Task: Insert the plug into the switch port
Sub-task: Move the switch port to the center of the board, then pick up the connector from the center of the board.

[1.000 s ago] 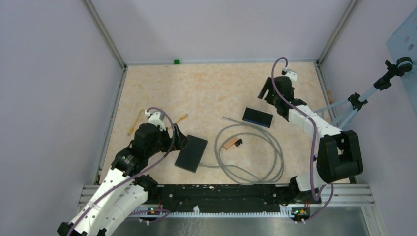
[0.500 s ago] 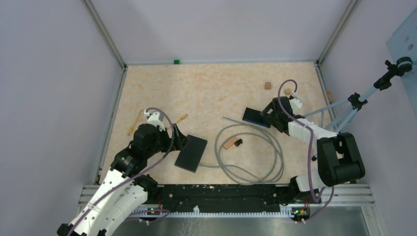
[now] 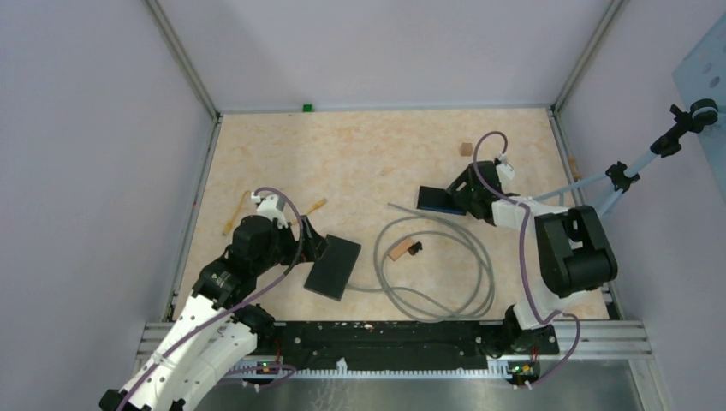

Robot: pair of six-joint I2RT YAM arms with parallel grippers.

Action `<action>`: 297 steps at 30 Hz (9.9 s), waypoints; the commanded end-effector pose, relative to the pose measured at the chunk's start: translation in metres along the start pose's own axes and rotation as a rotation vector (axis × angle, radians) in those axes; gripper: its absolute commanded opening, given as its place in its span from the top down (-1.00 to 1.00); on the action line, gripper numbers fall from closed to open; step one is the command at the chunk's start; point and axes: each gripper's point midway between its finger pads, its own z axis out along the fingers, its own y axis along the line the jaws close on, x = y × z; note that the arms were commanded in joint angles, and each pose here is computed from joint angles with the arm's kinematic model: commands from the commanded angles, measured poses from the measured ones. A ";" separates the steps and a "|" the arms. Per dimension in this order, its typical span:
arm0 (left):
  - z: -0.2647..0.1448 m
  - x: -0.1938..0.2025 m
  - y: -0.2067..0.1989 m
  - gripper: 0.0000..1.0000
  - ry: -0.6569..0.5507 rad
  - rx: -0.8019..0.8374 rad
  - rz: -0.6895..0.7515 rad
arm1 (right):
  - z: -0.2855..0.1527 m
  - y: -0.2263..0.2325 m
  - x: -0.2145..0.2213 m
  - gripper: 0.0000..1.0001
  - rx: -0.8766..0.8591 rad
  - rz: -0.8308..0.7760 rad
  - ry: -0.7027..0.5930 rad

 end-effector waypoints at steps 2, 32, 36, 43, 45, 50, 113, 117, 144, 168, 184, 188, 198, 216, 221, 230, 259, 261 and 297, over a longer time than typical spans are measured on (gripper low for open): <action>-0.004 -0.016 -0.010 -0.97 -0.046 0.028 0.007 | 0.024 0.019 0.025 -0.46 -0.071 -0.204 0.153; -0.015 -0.029 -0.012 -0.97 -0.076 0.013 0.045 | -0.025 0.199 0.138 -0.40 -0.671 -0.987 0.246; -0.015 -0.032 -0.011 -0.97 -0.086 0.006 0.058 | -0.057 0.209 0.107 -0.44 -0.718 -1.027 0.119; -0.010 -0.038 -0.016 -0.98 -0.120 0.042 0.103 | -0.089 0.172 0.080 -0.50 -0.664 -1.138 0.040; -0.008 -0.038 -0.018 -0.97 -0.121 0.057 0.115 | -0.095 0.158 0.086 -0.49 -0.673 -1.167 0.073; -0.004 -0.038 -0.024 -0.97 -0.130 0.098 0.137 | -0.095 0.139 0.097 -0.44 -0.694 -1.253 0.115; -0.124 -0.086 -0.202 -0.81 -0.666 1.107 1.100 | -0.386 0.184 0.086 1.00 -1.665 -1.164 -0.161; -0.128 -0.076 -0.206 -0.70 -0.616 1.177 1.090 | -0.412 0.181 0.093 1.00 -1.755 -1.149 -0.220; -0.148 -0.063 -0.236 -0.70 -0.600 1.285 0.992 | -0.470 0.209 0.119 1.00 -1.782 -1.165 -0.445; -0.161 -0.041 -0.227 -0.61 -0.563 1.358 1.017 | -0.475 0.232 0.119 1.00 -1.568 -1.194 -0.744; -0.162 -0.043 -0.226 -0.57 -0.577 1.338 0.991 | -0.487 0.232 0.109 1.00 -1.383 -1.209 -0.962; -0.163 -0.044 -0.228 -0.44 -0.572 1.348 0.991 | -0.483 0.233 0.106 1.00 -1.348 -1.209 -0.980; -0.169 -0.049 -0.231 -0.19 -0.599 1.354 0.992 | -0.471 0.230 0.106 1.00 -1.292 -1.209 -0.972; -0.176 -0.058 -0.230 0.07 -0.644 1.307 0.950 | -0.465 0.222 0.105 1.00 -1.288 -1.208 -0.928; -0.173 -0.057 -0.229 0.22 -0.630 1.306 0.946 | -0.467 0.223 0.106 1.00 -1.299 -1.204 -0.926; -0.161 -0.057 -0.230 0.97 -0.571 1.281 0.919 | -0.476 0.221 0.101 1.00 -1.328 -1.174 -0.923; -0.211 -0.029 -0.226 1.00 -0.620 1.523 1.001 | -0.517 0.179 0.133 -0.05 -1.970 -0.992 -0.566; -0.212 -0.029 -0.226 1.00 -0.622 1.524 1.000 | -0.513 0.185 0.135 -0.02 -1.956 -0.995 -0.607; -0.174 -0.060 -0.227 -0.96 -0.581 1.292 0.753 | -0.473 0.199 0.127 1.00 -1.745 -0.864 -0.615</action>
